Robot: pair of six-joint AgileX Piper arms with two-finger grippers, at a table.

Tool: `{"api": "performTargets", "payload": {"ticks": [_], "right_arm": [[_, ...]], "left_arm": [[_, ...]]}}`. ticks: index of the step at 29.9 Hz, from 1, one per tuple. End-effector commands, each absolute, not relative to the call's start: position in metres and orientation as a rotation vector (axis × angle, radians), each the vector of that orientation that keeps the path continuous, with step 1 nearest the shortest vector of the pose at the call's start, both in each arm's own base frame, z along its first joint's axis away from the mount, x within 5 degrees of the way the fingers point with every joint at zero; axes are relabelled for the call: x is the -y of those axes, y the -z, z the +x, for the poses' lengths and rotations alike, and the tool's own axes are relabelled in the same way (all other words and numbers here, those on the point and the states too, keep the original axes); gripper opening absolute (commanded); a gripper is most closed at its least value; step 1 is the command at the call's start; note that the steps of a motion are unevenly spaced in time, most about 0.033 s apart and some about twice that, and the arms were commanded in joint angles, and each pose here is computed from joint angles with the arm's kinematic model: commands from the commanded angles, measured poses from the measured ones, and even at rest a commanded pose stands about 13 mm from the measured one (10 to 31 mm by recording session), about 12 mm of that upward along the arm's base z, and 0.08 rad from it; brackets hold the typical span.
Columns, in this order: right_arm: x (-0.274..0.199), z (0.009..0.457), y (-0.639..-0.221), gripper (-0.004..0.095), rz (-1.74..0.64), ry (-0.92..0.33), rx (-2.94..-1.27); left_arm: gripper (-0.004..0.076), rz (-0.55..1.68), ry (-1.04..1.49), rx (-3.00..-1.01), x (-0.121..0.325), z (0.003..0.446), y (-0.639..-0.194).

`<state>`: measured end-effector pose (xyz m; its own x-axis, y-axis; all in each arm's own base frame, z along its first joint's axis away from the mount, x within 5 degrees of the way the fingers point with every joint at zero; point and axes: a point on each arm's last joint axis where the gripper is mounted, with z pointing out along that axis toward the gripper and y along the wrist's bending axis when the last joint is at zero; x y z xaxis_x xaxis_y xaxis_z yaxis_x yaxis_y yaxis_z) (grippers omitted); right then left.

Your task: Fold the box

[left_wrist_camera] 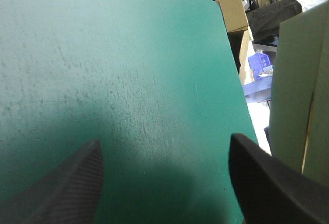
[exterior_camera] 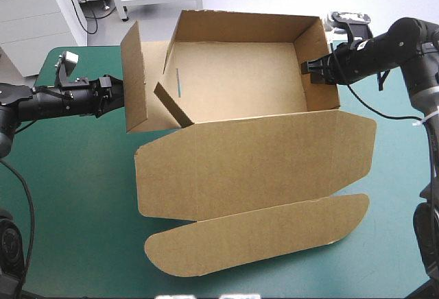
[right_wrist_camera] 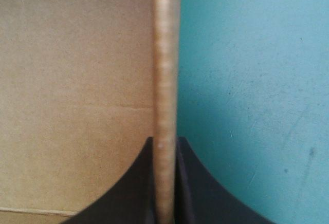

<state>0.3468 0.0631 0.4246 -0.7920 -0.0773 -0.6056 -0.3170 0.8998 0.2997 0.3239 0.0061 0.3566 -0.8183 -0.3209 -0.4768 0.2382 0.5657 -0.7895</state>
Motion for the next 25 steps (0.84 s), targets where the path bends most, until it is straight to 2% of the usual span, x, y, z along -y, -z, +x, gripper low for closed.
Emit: {"api": "performTargets", "payload": {"ticks": [1,8,14,25], "right_arm": [[-0.069,0.332,-0.454,-0.0014,-0.27,-0.579,-2.306],[-0.07,0.344,-0.445,-0.0014,-0.226,-0.594,-2.32],[-0.092,0.353,-0.436,-0.0014,-0.259,-0.619,-2.304],[-0.114,0.362,-0.427,-0.0014,-0.28,-0.641,-2.28]], "left_arm": [[0.0495,0.042,1.34,-2.125,0.004,0.306,-0.386],[0.0495,0.082,1.313,-2.084,0.009,0.29,-0.405],[0.0495,0.124,1.271,-2.045,0.014,0.272,-0.422],[0.0495,0.149,1.228,-2.042,0.016,0.26,-0.43]]}}
